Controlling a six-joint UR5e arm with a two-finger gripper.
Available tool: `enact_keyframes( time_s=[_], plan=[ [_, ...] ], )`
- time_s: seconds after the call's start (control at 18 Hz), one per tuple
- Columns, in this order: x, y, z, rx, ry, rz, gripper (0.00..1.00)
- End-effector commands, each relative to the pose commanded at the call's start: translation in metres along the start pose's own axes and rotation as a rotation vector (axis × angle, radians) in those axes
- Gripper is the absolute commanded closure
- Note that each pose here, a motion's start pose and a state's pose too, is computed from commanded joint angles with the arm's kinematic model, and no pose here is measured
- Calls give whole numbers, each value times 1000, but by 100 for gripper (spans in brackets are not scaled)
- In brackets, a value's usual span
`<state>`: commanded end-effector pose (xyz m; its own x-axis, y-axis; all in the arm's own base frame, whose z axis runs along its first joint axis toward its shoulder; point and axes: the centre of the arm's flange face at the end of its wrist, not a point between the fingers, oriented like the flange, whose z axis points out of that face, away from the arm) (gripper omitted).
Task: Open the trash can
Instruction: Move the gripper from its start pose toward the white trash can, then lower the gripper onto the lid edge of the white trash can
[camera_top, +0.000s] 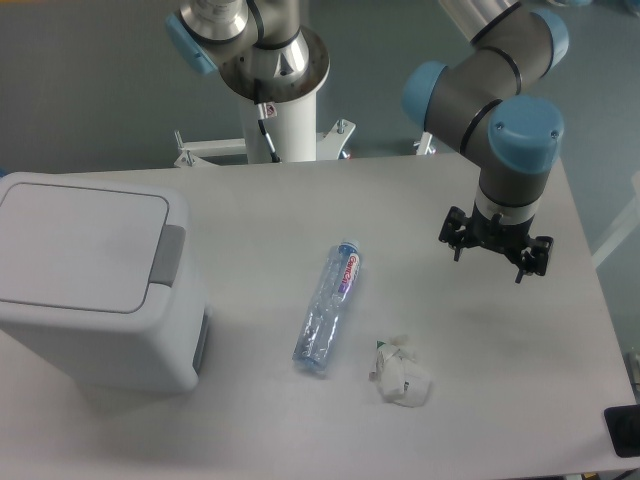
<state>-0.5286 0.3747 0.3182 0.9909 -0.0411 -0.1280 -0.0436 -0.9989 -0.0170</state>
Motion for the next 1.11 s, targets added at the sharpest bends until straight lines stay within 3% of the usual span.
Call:
enact_keyframes(
  time_s=[0.22,0.44,0.67,0.83,1.11],
  plan=[
    [2,-4,-4,12,-4,7,0],
    [5,-16,-8,109,26,3,0],
    [18,-38,-34,202,30,-161,0],
    [32,-62,-59,316,68,-357,0],
    [63,-102,-118,433,109,-513,0]
  ],
)
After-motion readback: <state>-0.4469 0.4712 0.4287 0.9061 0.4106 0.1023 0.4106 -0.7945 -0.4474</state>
